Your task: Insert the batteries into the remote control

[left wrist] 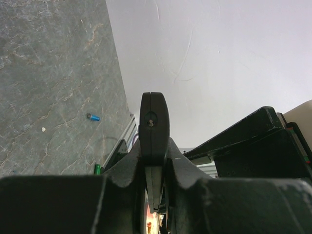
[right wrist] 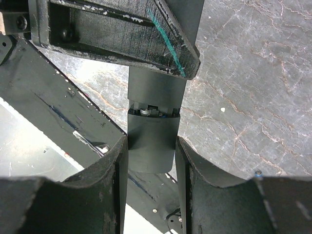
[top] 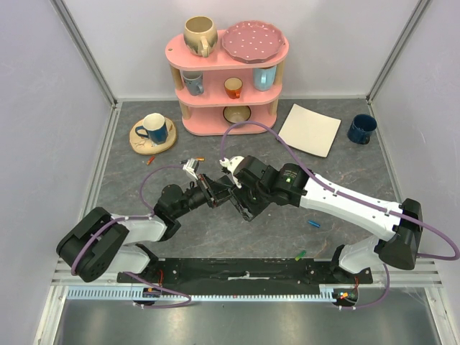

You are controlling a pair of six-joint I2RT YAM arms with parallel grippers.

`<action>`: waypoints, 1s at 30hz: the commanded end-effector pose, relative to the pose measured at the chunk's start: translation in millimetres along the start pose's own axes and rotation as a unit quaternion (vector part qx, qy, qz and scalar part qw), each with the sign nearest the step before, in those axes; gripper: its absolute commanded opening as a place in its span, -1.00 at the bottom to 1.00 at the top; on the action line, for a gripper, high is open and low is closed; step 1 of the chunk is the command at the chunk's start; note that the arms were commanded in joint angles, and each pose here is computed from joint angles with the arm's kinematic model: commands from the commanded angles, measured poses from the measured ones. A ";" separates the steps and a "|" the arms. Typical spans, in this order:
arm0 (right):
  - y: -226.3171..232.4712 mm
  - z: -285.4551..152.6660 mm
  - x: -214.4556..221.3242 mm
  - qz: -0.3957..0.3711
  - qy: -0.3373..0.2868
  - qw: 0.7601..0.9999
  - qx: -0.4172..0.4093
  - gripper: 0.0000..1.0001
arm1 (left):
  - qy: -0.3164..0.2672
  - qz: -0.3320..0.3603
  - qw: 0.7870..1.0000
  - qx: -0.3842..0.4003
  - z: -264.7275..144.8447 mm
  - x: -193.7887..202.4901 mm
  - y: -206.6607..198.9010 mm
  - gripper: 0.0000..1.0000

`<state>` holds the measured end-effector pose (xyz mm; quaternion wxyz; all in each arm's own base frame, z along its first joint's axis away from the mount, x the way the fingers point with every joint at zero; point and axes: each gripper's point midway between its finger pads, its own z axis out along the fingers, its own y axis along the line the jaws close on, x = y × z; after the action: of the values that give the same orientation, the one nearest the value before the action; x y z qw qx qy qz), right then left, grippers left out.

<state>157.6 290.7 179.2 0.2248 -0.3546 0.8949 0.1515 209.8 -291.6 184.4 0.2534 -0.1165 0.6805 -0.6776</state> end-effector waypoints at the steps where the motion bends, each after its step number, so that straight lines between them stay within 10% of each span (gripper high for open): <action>1: 4.6 2.8 -6.3 0.004 -0.007 1.000 -0.007 -0.27 | -0.011 0.008 0.998 0.056 2.2 -6.5 -37.3 -0.96; 30: 5.6 11.3 5.1 0.006 0.014 1.000 -0.012 -0.21 | -0.007 0.006 0.996 0.084 2.5 -7.0 -59.6 -0.96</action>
<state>156.2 295.2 174.5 0.2158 -0.3541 0.8964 0.1566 208.4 -290.1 181.3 0.2472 -0.1231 0.6896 -0.6694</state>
